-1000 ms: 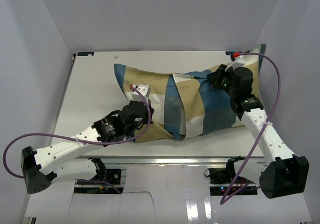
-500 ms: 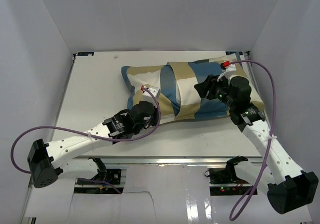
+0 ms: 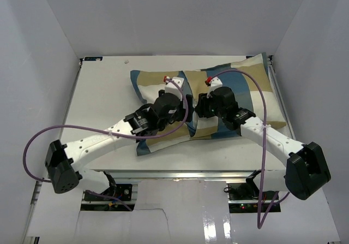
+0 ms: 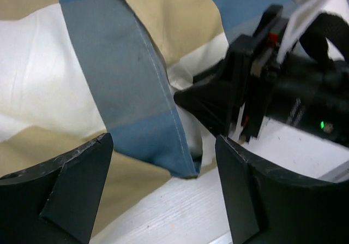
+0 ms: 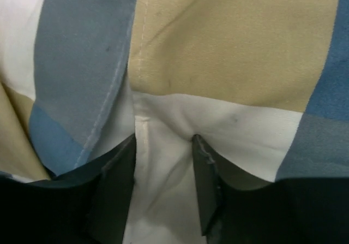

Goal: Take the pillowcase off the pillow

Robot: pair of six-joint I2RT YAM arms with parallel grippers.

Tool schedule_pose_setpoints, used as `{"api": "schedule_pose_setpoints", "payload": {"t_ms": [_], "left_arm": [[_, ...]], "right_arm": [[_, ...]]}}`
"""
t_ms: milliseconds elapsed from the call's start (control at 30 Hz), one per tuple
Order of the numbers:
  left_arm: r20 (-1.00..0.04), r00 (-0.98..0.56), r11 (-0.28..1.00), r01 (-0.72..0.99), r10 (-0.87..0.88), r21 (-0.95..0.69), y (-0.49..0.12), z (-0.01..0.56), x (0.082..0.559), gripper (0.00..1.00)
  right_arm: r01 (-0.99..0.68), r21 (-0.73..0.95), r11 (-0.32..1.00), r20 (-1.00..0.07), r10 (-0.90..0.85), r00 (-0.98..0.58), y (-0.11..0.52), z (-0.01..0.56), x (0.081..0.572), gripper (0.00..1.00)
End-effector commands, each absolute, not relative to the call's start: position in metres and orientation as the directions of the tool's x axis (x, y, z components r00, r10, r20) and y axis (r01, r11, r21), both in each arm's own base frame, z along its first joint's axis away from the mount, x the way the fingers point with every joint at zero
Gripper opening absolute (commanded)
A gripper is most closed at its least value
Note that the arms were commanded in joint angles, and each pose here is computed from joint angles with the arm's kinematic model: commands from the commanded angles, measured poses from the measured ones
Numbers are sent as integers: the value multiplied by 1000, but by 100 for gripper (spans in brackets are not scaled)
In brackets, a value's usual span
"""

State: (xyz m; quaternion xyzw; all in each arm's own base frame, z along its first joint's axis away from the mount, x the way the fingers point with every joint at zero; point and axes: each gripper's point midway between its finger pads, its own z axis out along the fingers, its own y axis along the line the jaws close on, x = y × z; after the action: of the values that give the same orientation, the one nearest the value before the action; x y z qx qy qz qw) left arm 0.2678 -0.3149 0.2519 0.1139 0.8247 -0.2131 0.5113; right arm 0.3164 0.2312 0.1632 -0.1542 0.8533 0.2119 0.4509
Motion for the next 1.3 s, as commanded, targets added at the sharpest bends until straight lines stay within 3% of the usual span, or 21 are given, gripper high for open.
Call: {"api": "schedule_pose_setpoints", "payload": {"t_ms": [0,133,200,300,333,367,533,600,833,967,1033,1133,1167,1200,1267], "left_arm": [[-876,-480,903,391,37,-176,-328,236,287,87],[-849,-521,952,295,86,-84,-327,195,305,98],[-832,-542,960,275,114,-47,-324,172,307,97],[-827,-551,964,263,112,-44,-320,160,308,71],[-833,-544,965,258,102,-51,-319,163,307,44],[-837,-540,965,255,88,-64,-319,165,306,34],[-855,-516,948,294,48,-125,-305,195,290,21],[-859,-512,946,293,35,-136,-295,203,283,0],[-885,-459,965,188,-78,-183,-233,228,266,0],[-864,-494,978,109,-101,-177,-199,197,251,0],[-869,-468,950,170,-157,-263,-204,202,245,0],[-873,-455,899,286,-177,-331,-213,191,230,0],[-873,-453,889,304,-181,-342,-214,190,228,0],[-872,-453,880,318,-185,-352,-213,186,224,0],[-866,-461,865,336,-195,-374,-217,185,221,0]], "right_arm": [[-399,221,890,-856,-19,-517,224,159,322,44],[-371,231,899,-857,7,-516,215,155,314,18],[-361,240,901,-869,34,-494,207,159,307,8],[-346,249,905,-893,76,-444,199,173,304,8],[-340,245,908,-895,77,-439,196,174,303,8],[-333,238,912,-897,75,-435,194,175,303,8],[-342,183,922,-919,37,-391,187,177,311,8],[-325,175,929,-914,30,-404,184,170,316,8],[-233,187,954,-889,63,-455,170,149,327,8],[-209,201,957,-875,79,-478,165,140,327,8],[-225,210,952,-872,78,-483,168,140,326,8],[-382,237,893,-883,33,-469,192,156,316,8],[-484,266,834,-890,20,-456,209,169,304,11],[-541,262,799,-903,5,-430,222,182,296,26],[-634,232,737,-931,-21,-365,237,207,280,44]]}}
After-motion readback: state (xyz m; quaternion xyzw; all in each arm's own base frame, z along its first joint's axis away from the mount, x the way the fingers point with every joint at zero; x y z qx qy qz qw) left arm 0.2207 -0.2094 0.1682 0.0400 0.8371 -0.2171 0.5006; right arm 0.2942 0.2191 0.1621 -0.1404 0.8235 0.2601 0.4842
